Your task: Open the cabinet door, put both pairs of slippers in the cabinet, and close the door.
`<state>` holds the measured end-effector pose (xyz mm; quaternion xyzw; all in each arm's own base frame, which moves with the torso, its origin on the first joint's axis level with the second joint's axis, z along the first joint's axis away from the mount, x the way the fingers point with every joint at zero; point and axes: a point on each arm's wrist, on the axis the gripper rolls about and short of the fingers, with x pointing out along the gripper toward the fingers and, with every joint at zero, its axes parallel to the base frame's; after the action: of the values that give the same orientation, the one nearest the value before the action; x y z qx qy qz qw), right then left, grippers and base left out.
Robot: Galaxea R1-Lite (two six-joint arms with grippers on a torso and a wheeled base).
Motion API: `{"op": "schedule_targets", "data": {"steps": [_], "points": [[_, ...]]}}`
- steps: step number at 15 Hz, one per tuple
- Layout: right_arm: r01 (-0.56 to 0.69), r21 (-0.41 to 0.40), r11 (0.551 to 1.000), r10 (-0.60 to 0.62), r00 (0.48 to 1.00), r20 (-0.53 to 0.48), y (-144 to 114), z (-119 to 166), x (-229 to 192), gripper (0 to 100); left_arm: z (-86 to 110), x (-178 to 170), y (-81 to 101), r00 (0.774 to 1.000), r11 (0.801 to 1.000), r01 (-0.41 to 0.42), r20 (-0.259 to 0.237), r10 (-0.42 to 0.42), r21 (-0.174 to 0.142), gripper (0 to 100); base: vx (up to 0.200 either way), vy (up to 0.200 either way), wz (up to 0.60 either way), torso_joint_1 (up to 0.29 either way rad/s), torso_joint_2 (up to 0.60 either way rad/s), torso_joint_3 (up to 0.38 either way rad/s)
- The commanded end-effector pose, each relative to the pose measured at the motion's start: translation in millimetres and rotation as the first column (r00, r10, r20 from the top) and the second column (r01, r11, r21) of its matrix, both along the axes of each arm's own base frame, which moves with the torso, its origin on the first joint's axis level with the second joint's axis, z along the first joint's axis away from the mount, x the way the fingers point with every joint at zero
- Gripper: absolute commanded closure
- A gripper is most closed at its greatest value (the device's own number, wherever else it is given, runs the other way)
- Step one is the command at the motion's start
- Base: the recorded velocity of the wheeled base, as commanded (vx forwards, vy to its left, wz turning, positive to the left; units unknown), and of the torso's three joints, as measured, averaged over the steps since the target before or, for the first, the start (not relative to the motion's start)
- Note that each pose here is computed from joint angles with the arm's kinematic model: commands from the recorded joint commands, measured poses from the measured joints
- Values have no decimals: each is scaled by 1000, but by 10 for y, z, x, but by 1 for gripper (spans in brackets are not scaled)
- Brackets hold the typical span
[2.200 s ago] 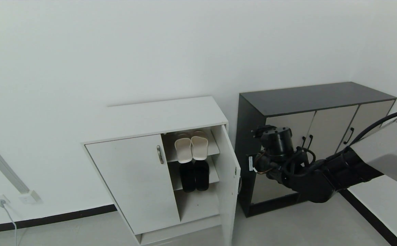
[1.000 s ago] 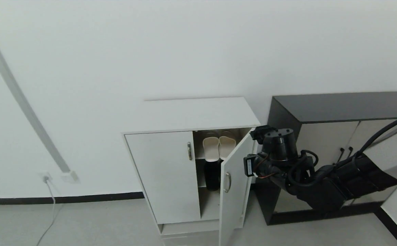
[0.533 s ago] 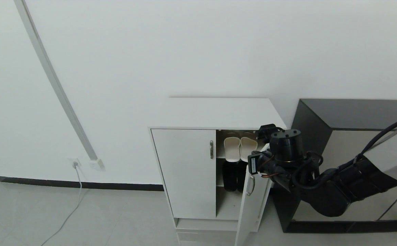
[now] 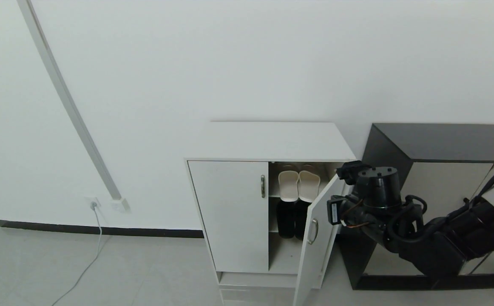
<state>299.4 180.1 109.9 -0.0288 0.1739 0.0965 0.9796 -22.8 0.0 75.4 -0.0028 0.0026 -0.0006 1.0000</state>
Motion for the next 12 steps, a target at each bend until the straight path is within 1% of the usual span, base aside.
{"op": "schedule_targets", "data": {"steps": [1,3,8,12], "points": [[12,-7,1000,-13,1000,-21,-102,-37,-81,100,1,0,0,1000,1000,0,1,0,-1,100,0,0,0,0,0,0],[8,-14,1000,-9,1000,-30,-123,-141,-117,100,1,0,0,1000,1000,0,1,0,-1,100,0,0,0,0,0,0],[7,-31,1000,-8,999,-52,-50,-458,2,100,1,0,0,1000,1000,0,1,0,-1,100,0,0,0,0,0,0],[5,-22,1000,-5,999,-33,62,-562,184,100,-3,1,0,1000,1000,0,-1,0,1,100,0,0,0,0,0,0]]}}
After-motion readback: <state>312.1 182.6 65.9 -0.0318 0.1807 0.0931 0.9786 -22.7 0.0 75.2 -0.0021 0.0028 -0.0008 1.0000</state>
